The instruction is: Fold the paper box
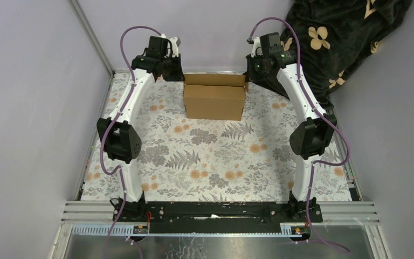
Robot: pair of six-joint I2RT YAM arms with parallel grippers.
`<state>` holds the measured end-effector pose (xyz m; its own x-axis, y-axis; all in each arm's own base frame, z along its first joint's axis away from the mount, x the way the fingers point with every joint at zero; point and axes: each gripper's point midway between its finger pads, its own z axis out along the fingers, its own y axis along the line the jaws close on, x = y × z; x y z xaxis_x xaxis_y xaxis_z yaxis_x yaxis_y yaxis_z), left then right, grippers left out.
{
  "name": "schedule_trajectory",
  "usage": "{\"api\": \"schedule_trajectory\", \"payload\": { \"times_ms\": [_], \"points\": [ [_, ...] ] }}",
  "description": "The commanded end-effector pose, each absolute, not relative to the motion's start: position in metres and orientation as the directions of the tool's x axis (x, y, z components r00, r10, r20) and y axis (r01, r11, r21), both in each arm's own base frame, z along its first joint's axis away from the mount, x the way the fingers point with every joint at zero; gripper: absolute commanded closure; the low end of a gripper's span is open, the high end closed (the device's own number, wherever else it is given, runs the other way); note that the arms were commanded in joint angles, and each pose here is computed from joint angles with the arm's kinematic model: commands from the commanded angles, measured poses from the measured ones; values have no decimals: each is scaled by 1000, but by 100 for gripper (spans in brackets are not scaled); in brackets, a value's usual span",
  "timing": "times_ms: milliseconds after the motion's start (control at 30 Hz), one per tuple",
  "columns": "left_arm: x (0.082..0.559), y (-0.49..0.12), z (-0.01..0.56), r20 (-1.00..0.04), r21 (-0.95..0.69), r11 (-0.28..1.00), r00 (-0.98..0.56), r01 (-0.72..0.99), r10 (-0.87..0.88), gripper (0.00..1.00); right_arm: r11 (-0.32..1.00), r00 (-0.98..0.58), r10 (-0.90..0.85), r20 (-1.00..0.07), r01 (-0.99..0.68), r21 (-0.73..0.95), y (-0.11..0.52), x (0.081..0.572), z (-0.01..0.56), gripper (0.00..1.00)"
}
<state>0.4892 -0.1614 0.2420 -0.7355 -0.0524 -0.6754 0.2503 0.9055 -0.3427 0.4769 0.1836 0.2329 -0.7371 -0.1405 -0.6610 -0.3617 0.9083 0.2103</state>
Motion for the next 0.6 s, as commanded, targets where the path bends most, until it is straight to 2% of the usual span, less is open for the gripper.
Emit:
{"api": "schedule_trajectory", "payload": {
  "times_ms": [0,567],
  "points": [
    [469,-199,238,-630,-446,829,-776,337,-23,94,833,-733,-129,-668,-445,327,226,463,253,100],
    [464,-206,236,-617,-460,819,-787,342,-18,94,842,-764,-60,-642,-383,378,231,467,252,100]
  ]
}}
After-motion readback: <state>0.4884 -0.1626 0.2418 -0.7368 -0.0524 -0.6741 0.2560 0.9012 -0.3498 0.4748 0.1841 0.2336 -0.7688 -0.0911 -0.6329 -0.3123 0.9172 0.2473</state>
